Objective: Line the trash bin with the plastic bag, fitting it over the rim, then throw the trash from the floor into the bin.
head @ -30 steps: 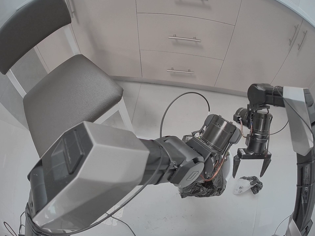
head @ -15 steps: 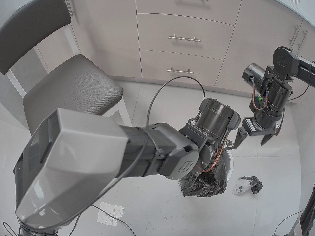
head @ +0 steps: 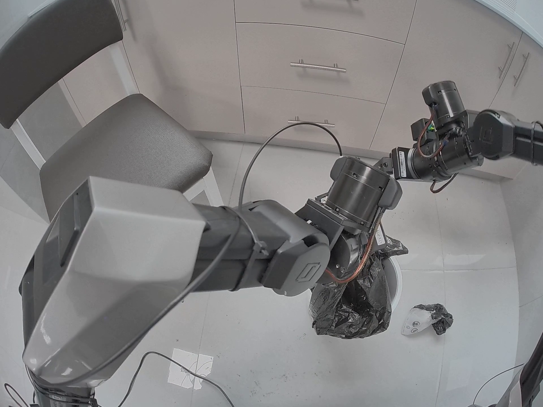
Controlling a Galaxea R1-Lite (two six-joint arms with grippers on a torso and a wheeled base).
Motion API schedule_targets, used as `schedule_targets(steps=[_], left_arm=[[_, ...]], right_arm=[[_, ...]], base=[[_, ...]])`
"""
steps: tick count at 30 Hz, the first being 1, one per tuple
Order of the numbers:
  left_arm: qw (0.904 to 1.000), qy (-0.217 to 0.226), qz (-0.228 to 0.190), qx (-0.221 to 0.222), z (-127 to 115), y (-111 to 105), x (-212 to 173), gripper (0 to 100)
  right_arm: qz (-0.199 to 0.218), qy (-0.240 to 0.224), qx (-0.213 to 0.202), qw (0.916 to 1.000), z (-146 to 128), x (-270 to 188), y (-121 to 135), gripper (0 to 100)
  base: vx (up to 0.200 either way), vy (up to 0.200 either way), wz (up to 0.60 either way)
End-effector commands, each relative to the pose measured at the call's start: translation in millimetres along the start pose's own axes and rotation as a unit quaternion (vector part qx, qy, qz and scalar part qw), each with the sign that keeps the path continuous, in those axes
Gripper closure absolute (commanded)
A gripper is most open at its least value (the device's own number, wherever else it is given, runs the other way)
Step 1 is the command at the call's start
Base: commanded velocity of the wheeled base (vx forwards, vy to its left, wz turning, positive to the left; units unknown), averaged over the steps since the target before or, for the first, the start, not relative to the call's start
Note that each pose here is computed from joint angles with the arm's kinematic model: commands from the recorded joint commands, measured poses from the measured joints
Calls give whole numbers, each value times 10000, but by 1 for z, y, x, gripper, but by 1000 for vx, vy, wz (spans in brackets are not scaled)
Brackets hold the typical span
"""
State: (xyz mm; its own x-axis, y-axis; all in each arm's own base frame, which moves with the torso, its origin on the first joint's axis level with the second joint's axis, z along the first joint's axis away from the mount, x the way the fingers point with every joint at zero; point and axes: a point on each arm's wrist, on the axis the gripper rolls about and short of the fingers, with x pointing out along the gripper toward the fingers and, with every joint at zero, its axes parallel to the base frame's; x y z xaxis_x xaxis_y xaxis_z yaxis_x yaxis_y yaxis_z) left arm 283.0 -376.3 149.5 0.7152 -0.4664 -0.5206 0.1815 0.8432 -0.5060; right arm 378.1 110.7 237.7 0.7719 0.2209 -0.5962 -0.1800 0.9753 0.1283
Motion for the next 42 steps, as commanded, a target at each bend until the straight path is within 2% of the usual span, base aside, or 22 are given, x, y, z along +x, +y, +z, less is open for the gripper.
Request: schedule_targets(steps=[1,3,9,14,15,17,18,20,25,28,29,31,37,38,42], left_arm=[[9991,338,-156,-200,13,20,16,100],[9992,298,-116,-243,19,25,18,100],[9991,288,-108,-278,22,28,24,100],[9991,310,-133,-261,19,25,26,100],[9989,343,-172,-259,15,21,25,100],[9988,348,-176,-286,15,21,24,100],[9989,342,-171,-285,15,21,24,100],[9988,342,-171,-293,15,21,24,100],[9988,343,-160,-296,15,21,24,100],[9988,343,-160,-296,15,22,25,100],[9988,348,-155,-302,14,22,25,100],[9988,353,-149,-300,14,22,25,100],[9987,354,-148,-338,14,22,25,100],[9987,349,-153,-340,15,22,25,100],[9987,349,-153,-348,15,22,25,100]], right_arm=[[281,-1345,-563,9889,-97,22,-32,0],[355,-1174,-524,9911,-113,10,-26,0],[354,-1017,-368,9935,-133,-8,-28,0],[311,-1074,-222,9935,-137,9,-32,0],[380,-1429,33,9890,-135,30,-32,0],[272,-1499,80,9883,-139,51,-33,0],[265,-1508,78,9882,-139,52,-33,0],[-87,-1418,123,9898,-145,73,-36,0],[-214,-1209,184,9923,-157,90,-40,0],[-154,-1334,295,9905,-152,89,-40,0],[-50,-1540,499,9868,-144,87,-36,0],[21,-1668,584,9843,-136,84,-32,0],[78,-1912,616,9796,-122,73,-28,0],[86,-1910,615,9796,-122,72,-28,100],[188,-1728,594,9830,-134,70,-21,100]], base=[[0,0,0],[0,0,0],[0,0,0],[0,0,0],[0,0,0],[0,0,0],[0,0,0],[0,0,0],[0,0,0],[0,0,0],[0,0,0],[0,0,0],[0,0,0],[0,0,0],[0,0,0]])
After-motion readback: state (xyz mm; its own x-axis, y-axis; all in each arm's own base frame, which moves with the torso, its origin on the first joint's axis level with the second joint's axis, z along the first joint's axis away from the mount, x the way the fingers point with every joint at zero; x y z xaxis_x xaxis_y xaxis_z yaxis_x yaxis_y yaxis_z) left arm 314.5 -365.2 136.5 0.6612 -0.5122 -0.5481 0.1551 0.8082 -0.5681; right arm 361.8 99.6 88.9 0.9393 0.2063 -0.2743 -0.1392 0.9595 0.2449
